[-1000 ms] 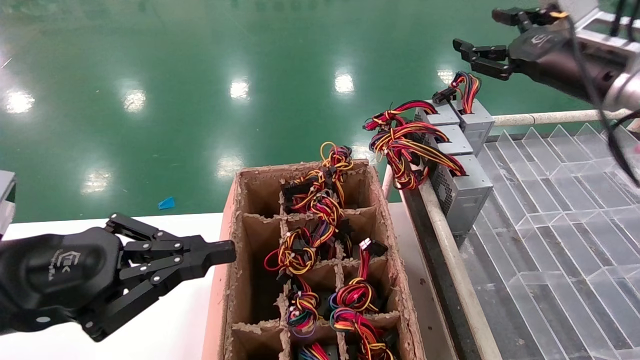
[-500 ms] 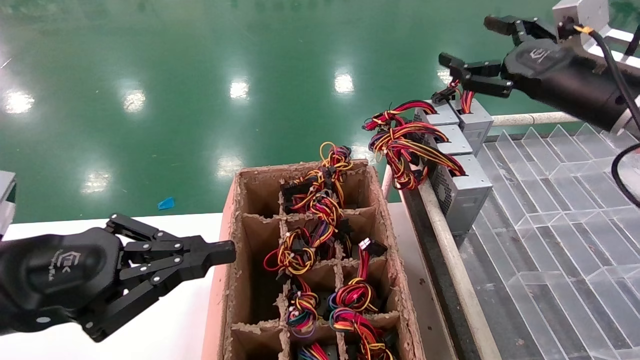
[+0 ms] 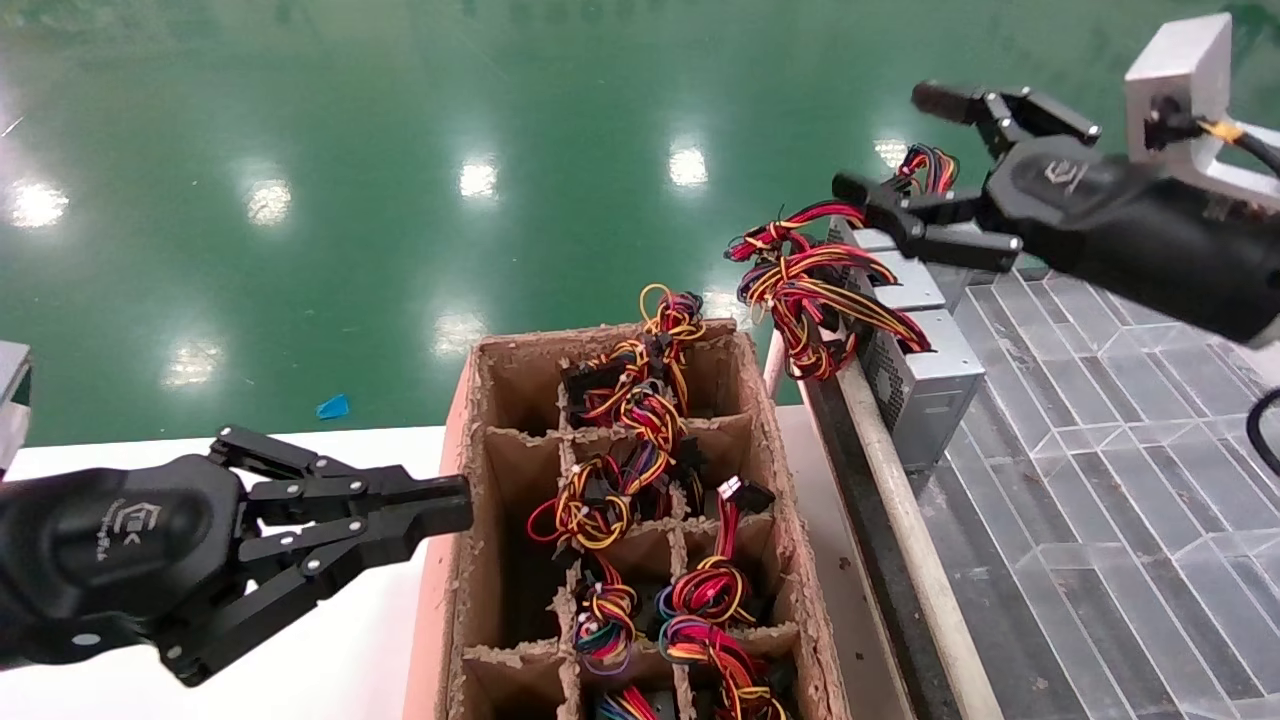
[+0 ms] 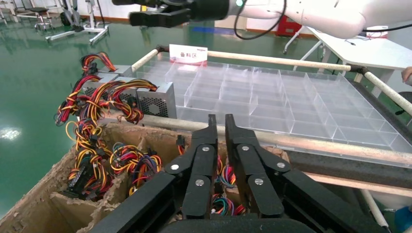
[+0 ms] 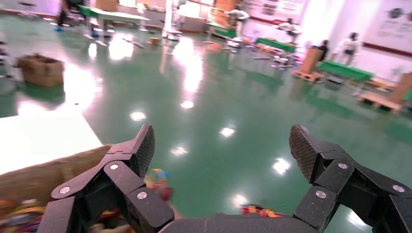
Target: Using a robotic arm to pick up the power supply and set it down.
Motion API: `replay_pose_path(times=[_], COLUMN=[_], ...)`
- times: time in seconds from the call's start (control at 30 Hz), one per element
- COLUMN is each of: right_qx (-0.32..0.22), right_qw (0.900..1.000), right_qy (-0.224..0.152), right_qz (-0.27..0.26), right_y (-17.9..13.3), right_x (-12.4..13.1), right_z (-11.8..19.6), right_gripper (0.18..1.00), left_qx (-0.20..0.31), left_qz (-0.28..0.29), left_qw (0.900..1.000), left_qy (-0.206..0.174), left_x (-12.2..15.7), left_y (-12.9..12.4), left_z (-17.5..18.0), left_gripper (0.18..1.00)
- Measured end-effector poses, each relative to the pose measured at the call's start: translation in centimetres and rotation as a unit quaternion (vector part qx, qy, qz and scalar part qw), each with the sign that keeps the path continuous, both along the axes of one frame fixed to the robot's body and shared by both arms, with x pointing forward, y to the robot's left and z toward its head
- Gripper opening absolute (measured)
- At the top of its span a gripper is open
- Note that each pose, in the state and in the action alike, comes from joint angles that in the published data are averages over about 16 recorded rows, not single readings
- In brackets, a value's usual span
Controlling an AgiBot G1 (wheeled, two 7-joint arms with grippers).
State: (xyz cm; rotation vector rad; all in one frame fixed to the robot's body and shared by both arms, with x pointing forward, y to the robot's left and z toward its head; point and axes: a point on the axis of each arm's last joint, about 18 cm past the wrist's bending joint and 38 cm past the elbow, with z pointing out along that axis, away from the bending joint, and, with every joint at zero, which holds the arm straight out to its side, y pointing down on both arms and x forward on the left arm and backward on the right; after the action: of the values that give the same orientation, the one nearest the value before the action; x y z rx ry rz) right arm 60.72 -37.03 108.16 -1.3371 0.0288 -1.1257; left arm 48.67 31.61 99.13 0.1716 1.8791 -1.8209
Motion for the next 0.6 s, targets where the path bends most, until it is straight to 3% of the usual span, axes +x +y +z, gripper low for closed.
replay_pose_path(times=[0.27,0.6], right_qx=[-0.024,-0.065], right_qw=[0.997,0.985], right_qy=[0.024,0.067], right_qz=[0.064,0.147], right_y=[1.8,4.2], right_x=[-3.1,-7.6], right_z=[-2.1,-5.2], right_gripper=[1.000,1.000], left_qx=[0.000,0.000], left_qz=[0.000,0.000], left_qw=[1.0000,1.0000], left_qy=[0.000,0.000], left_x=[0.0,0.0], left_y=[0.0,0.0], left_z=[0.0,0.0], left_gripper=[0.277,0.453])
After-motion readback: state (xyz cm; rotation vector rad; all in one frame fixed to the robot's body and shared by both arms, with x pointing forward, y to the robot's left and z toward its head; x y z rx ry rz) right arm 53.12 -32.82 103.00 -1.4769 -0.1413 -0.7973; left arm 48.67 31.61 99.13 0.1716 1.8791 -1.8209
